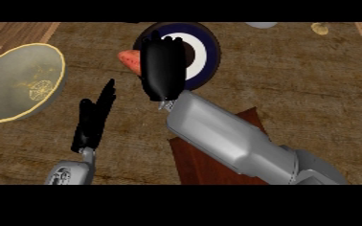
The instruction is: Pick the sweet potato from the tray and place it in the plate
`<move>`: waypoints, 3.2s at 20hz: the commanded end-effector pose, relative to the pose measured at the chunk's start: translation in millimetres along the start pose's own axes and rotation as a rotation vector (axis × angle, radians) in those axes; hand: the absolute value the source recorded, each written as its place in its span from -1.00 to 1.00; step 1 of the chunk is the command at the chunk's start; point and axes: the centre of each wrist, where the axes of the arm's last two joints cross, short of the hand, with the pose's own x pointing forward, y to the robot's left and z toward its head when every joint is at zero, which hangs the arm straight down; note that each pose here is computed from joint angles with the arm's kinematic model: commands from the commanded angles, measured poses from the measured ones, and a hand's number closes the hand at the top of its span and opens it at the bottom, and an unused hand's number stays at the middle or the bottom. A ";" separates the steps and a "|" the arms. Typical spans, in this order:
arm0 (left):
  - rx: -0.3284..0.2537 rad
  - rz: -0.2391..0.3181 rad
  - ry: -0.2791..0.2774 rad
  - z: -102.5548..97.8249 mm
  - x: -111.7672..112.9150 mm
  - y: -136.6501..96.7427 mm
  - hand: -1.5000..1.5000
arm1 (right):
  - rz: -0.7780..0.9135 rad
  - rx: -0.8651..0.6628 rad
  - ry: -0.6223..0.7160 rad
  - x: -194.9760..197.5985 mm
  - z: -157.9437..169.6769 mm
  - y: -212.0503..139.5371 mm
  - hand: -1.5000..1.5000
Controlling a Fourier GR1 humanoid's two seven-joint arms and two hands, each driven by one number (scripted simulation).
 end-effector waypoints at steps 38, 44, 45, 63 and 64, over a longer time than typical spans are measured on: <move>0.076 0.022 0.022 10.1 -13.7 20.9 0.00 | -0.656 0.163 0.107 -79.0 -59.2 32.8 -1.00; 0.062 0.023 0.022 13.5 -9.9 17.5 0.00 | -0.852 0.162 0.121 -118.3 -33.7 59.3 -1.00; 0.092 0.029 0.039 13.5 -15.2 32.4 0.00 | -0.877 0.169 0.097 -122.3 -42.7 56.5 -1.00; 0.055 0.027 0.046 6.9 -11.2 20.8 0.00 | -0.855 0.184 0.063 -138.9 -31.4 86.3 -1.00; 0.079 0.026 0.026 3.1 -14.6 6.7 0.00 | -0.820 0.207 0.069 -136.9 -27.0 89.0 -1.00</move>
